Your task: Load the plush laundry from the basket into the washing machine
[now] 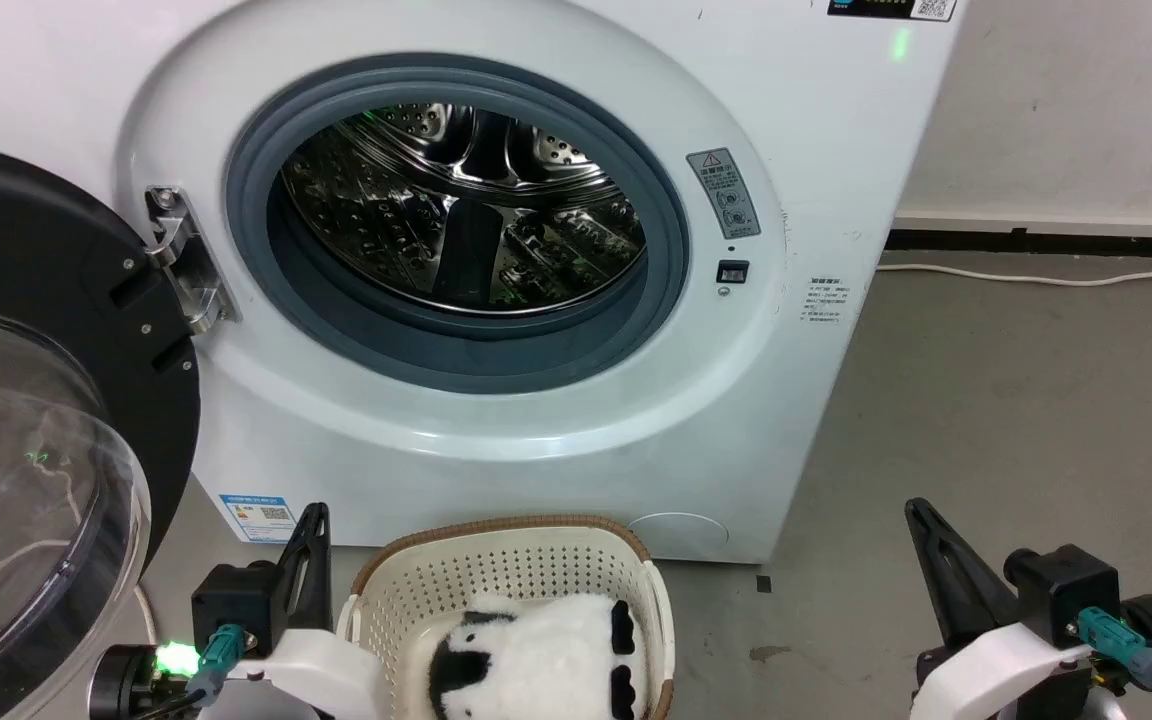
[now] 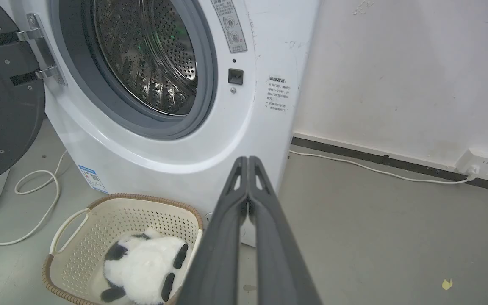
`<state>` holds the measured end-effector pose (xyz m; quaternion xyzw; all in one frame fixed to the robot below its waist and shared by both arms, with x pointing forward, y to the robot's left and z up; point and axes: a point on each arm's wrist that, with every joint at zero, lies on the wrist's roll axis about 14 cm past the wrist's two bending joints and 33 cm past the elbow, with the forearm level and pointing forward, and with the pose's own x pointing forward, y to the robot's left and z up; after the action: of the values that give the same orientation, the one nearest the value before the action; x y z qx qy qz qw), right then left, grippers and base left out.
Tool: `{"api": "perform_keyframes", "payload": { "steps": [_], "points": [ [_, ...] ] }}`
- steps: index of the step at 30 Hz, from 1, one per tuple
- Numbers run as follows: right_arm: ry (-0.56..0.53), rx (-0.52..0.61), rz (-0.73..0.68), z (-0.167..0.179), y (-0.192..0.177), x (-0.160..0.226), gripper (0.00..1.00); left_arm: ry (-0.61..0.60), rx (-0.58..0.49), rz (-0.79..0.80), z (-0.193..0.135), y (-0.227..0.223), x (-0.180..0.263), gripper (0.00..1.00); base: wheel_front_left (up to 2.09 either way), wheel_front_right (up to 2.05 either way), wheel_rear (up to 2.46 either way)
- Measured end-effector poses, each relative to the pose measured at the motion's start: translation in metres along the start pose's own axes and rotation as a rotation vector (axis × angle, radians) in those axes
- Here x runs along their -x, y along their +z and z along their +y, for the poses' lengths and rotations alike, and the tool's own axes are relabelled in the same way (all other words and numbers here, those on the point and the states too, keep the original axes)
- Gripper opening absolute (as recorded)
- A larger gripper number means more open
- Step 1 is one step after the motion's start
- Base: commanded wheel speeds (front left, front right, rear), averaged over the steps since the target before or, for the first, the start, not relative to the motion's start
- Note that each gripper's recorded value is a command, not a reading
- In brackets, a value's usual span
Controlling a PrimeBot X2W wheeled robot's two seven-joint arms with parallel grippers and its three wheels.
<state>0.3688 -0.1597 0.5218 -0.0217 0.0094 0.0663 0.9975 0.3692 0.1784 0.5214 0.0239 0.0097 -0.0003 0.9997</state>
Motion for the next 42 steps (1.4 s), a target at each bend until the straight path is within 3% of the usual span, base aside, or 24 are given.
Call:
{"api": "perform_keyframes", "payload": {
  "steps": [42],
  "points": [
    [0.0,0.0,0.0,0.0001,0.0,0.0,0.0,0.0,0.0,0.0,0.0001,0.0,0.0,0.0,0.0,0.0,0.0]
  ]
}}
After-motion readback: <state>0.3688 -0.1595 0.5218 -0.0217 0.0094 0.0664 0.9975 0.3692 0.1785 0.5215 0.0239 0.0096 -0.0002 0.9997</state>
